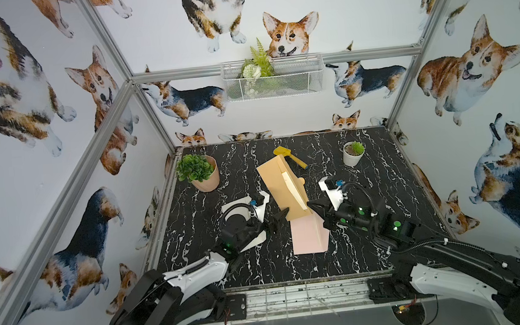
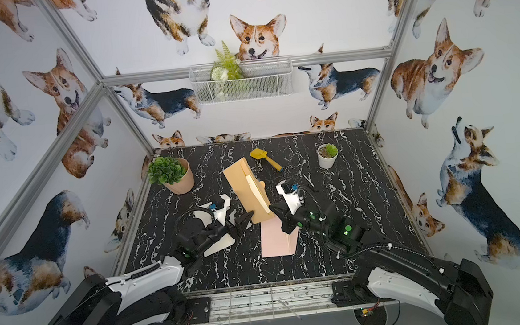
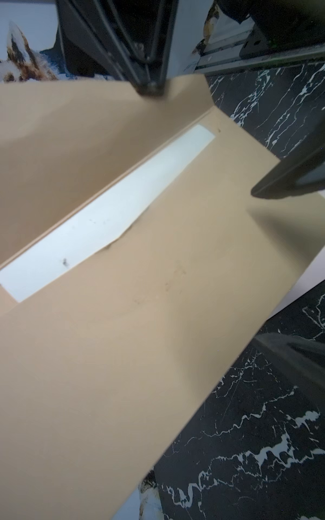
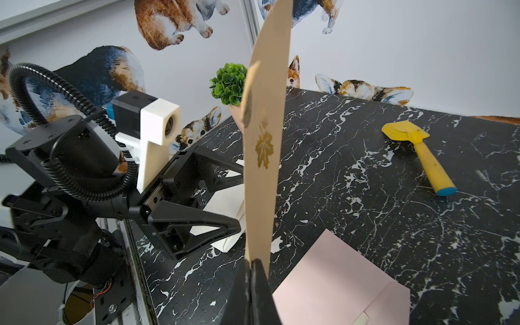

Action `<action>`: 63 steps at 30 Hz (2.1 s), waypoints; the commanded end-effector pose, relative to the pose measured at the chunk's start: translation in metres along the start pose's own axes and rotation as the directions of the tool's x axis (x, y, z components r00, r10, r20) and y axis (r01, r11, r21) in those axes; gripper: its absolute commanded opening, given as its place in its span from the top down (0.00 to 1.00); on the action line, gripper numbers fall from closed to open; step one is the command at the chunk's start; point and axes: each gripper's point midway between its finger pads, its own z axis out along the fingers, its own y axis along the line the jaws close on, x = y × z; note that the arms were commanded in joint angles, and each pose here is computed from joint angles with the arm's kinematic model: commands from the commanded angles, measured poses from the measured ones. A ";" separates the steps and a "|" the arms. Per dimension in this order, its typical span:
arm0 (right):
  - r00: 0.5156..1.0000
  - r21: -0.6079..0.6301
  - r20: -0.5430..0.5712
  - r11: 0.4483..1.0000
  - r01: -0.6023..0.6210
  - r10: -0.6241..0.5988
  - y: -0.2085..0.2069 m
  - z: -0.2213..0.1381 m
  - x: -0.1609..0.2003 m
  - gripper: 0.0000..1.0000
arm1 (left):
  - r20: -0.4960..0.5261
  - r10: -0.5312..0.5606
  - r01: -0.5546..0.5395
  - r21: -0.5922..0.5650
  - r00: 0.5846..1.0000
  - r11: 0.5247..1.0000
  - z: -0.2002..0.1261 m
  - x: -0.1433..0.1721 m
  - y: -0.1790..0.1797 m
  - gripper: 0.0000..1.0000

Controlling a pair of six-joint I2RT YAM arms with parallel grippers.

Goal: Take the letter paper out of the envelope
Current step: Pick up the envelope from the center of the board.

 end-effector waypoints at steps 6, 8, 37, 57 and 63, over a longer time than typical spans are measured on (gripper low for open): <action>0.996 -0.044 0.081 0.999 -0.030 0.033 0.004 0.006 -0.015 1.00 | 0.044 0.007 -0.007 0.008 0.999 1.000 0.000 -0.009 -0.001 0.23; 0.995 -0.042 0.085 0.998 -0.038 0.041 0.002 0.006 -0.014 1.00 | 0.043 0.007 -0.007 0.008 0.999 1.000 -0.001 -0.009 -0.001 0.24; 0.995 -0.188 0.097 0.981 0.044 -0.026 0.018 -0.014 -0.003 1.00 | 0.096 -0.067 0.063 0.047 0.993 0.997 -0.002 -0.013 0.000 0.23; 0.988 -0.209 0.151 0.977 0.048 -0.016 0.013 -0.017 0.004 1.00 | 0.118 -0.083 0.067 0.131 0.990 0.989 -0.003 -0.021 -0.012 0.22; 0.989 -0.203 0.148 0.979 0.012 0.019 0.004 -0.010 0.010 1.00 | 0.117 -0.090 0.074 0.129 0.989 0.989 -0.003 -0.021 -0.012 0.23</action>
